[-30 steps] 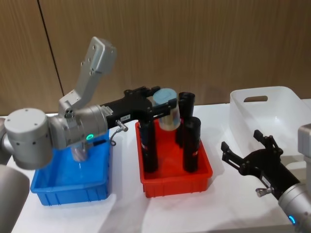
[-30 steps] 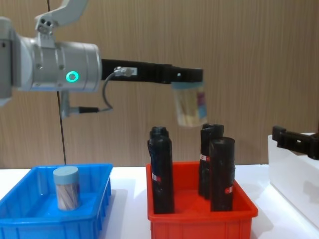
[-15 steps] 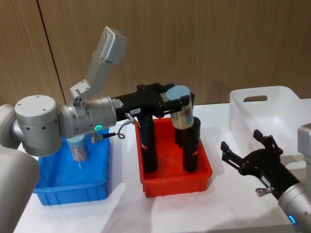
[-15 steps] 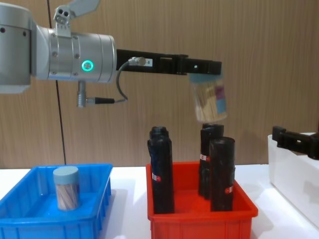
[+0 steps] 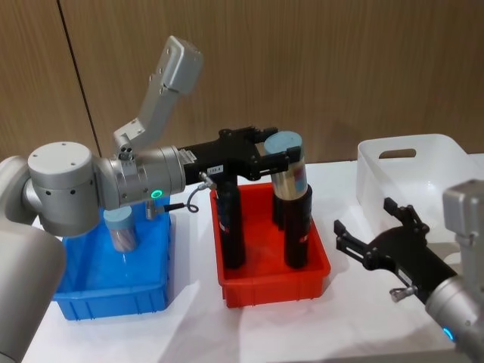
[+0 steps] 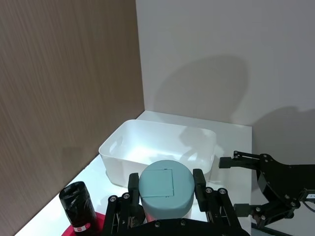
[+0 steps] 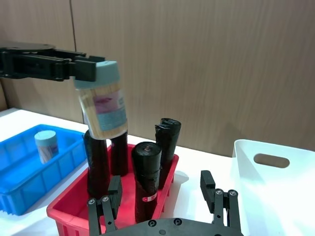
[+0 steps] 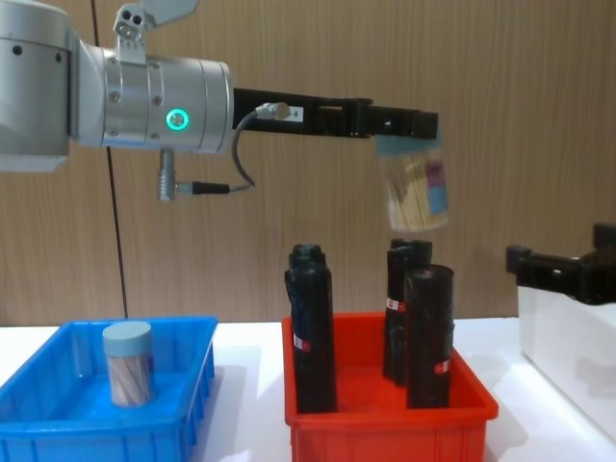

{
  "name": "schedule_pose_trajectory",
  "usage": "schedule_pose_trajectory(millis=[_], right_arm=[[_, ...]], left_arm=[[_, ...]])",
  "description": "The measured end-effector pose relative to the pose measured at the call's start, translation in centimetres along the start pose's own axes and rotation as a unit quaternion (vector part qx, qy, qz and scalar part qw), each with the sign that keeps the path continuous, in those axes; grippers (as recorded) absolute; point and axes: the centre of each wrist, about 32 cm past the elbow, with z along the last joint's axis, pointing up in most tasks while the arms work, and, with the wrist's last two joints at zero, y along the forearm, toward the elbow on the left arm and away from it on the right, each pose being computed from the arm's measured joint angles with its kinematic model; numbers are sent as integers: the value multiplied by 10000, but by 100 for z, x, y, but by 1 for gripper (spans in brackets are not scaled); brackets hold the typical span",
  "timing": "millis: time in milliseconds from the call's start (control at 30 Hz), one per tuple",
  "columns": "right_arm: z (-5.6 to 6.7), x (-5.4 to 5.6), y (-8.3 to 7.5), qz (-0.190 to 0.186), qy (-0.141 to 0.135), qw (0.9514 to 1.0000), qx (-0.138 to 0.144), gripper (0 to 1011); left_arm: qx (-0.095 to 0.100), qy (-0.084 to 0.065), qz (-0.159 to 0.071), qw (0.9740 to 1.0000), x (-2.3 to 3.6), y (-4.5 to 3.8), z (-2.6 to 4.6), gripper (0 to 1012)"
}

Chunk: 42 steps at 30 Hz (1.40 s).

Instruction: Pick the cotton swabs from the blue box and place them into the white box.

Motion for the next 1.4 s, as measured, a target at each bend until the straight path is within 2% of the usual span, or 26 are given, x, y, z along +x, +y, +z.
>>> schedule_pose_trajectory(millis=[400,633,1000,1400], right_arm=[[236,28,212,392,-369,9984,-156,1002],[339,47,308,556,-423,9974,-192,1002],[508,80,463,904,-303,9951,-280,1002],[604,66,598,1156,-141,9926,-353,1002]], left_arm=[[3,11,-40,10000,8,-14,10,653],[5,13,-51,10000,10,-17,14,653],[4,15,-58,10000,11,-21,16,654],[4,14,-63,10000,12,-21,18,653]])
